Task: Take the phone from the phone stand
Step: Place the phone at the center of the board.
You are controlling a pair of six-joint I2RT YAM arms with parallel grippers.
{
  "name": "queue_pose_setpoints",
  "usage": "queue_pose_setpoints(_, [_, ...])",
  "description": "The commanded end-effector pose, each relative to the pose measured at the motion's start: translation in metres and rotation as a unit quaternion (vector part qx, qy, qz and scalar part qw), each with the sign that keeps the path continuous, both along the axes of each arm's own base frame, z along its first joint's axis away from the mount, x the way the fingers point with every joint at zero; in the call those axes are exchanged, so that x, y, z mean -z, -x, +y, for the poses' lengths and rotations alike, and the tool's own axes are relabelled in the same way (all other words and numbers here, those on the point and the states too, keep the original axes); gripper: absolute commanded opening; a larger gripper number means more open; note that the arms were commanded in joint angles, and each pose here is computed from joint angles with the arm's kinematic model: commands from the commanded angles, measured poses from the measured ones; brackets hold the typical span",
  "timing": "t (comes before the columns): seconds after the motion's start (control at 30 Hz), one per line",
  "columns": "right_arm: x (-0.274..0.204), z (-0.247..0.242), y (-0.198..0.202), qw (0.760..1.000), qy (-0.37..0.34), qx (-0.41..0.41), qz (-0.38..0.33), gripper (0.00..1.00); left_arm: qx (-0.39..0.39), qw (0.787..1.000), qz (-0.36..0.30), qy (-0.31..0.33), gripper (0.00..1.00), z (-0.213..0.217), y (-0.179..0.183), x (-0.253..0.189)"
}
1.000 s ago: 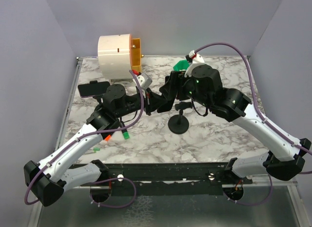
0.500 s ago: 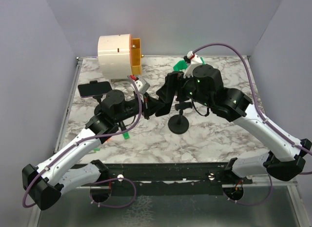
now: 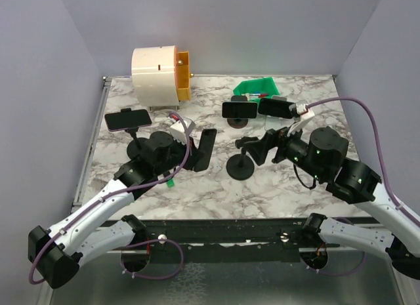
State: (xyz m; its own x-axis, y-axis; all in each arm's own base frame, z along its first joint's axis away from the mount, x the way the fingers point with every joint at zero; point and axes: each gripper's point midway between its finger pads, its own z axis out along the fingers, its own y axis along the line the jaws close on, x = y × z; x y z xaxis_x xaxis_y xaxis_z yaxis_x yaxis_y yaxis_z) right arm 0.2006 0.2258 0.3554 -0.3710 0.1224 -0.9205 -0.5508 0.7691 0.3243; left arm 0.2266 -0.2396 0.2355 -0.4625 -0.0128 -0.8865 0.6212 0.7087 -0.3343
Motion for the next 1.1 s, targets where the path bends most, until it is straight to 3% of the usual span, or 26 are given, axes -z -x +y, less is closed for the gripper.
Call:
queue_pose_setpoints(0.0, [0.021,-0.01,-0.009,0.999,0.024,0.026,-0.026,1.0,-0.039,0.996,0.083,-0.001,0.0,0.004,0.004,0.036])
queue_pose_setpoints(0.47, [0.015,-0.015,0.0,0.999,0.001,0.015,-0.043,1.0,-0.054,0.962,0.264,0.046,0.0,-0.024,0.018,0.13])
queue_pose_setpoints(1.07, [0.022,-0.022,0.003,0.999,0.004,0.022,-0.038,1.0,-0.102,0.939,0.326,0.031,0.0,-0.021,0.018,0.182])
